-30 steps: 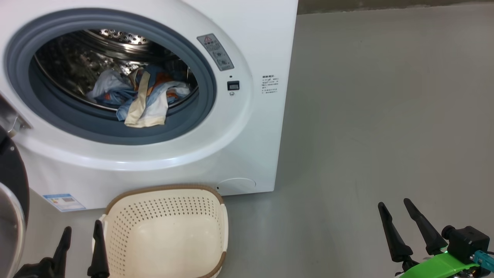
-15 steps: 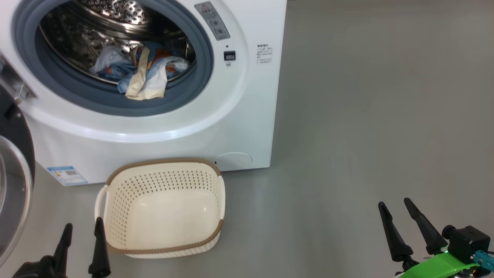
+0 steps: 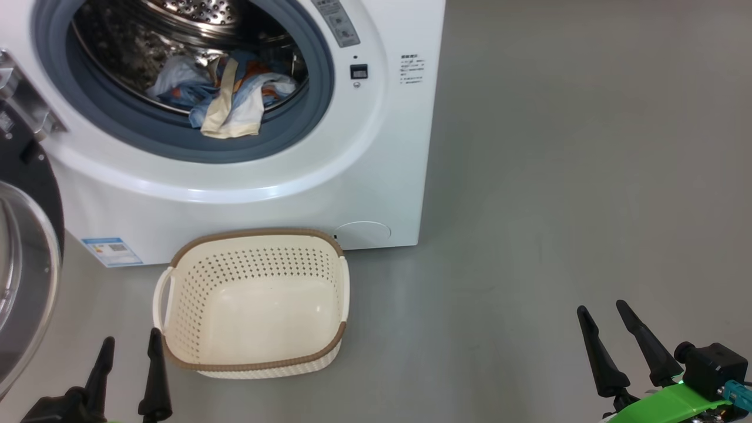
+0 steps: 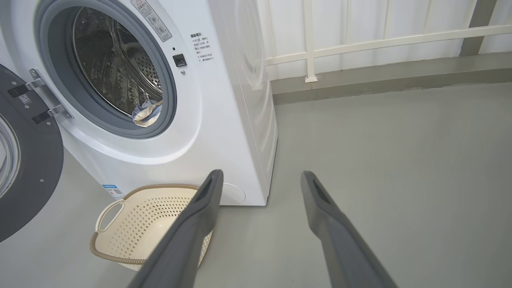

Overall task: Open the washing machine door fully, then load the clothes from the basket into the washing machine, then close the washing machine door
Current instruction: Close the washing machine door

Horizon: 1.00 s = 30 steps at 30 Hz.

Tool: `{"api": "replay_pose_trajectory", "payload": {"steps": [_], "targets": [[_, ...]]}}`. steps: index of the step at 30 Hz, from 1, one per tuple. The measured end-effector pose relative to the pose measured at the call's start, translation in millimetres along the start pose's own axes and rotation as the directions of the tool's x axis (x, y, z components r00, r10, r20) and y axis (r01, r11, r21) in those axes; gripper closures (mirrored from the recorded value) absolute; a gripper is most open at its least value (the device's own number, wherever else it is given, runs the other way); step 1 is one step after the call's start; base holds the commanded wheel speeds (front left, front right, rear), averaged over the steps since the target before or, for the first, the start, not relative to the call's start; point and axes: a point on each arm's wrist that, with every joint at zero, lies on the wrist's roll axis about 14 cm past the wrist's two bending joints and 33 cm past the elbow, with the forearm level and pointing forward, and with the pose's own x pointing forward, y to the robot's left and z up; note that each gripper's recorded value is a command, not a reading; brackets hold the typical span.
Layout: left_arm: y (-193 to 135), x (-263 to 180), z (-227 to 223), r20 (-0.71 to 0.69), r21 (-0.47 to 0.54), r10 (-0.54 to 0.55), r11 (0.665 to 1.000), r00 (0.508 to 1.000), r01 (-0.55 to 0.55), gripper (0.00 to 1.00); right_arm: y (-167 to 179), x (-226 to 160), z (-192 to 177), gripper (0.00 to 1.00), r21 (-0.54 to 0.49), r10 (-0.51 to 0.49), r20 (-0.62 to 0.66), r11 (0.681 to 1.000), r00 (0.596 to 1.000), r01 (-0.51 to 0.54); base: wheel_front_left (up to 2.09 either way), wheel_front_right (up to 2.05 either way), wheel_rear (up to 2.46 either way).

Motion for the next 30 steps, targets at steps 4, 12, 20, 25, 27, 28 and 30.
{"api": "replay_pose_trajectory", "payload": {"steps": [4, 12, 20, 25, 27, 28, 30], "targets": [[6, -3, 3, 0.008, -0.001, 0.022, 1.000, 1.000, -0.022, 0.00, 7, 6, -2, 0.00, 0.002, 0.024, -0.005, 1.000, 1.000, -0.024, 0.00, 0.00, 0.00], [31, -18, 8, 0.026, -0.010, 0.108, 0.994, 0.994, -0.108, 0.00, 32, 24, -9, 0.00, -0.004, 0.111, -0.027, 0.994, 0.993, -0.111, 0.00, 0.00, 0.00], [63, -45, 20, 0.065, -0.027, 0.232, 0.973, 0.971, -0.231, 0.00, 73, 43, -20, 0.00, -0.006, 0.247, -0.057, 0.969, 0.967, -0.248, 0.00, 0.00, 0.00], [83, -66, 27, 0.087, -0.039, 0.309, 0.951, 0.947, -0.306, 0.00, 104, 55, -24, 0.00, -0.005, 0.340, -0.068, 0.940, 0.938, -0.341, 0.00, 0.00, 0.00], [91, -77, 27, 0.086, -0.040, 0.339, 0.941, 0.937, -0.337, 0.00, 116, 57, -27, 0.00, -0.005, 0.374, -0.076, 0.927, 0.924, -0.375, 0.00, 0.00, 0.00], [94, -83, 26, 0.085, -0.041, 0.354, 0.935, 0.931, -0.352, 0.00, 121, 58, -29, 0.00, -0.003, 0.389, -0.080, 0.921, 0.918, -0.390, 0.00, 0.00, 0.00], [100, -93, 28, 0.090, -0.046, 0.381, 0.924, 0.920, -0.379, 0.00, 133, 60, -32, 0.00, 0.001, 0.419, -0.087, 0.907, 0.904, -0.421, 0.00, 0.00, 0.00]]}}
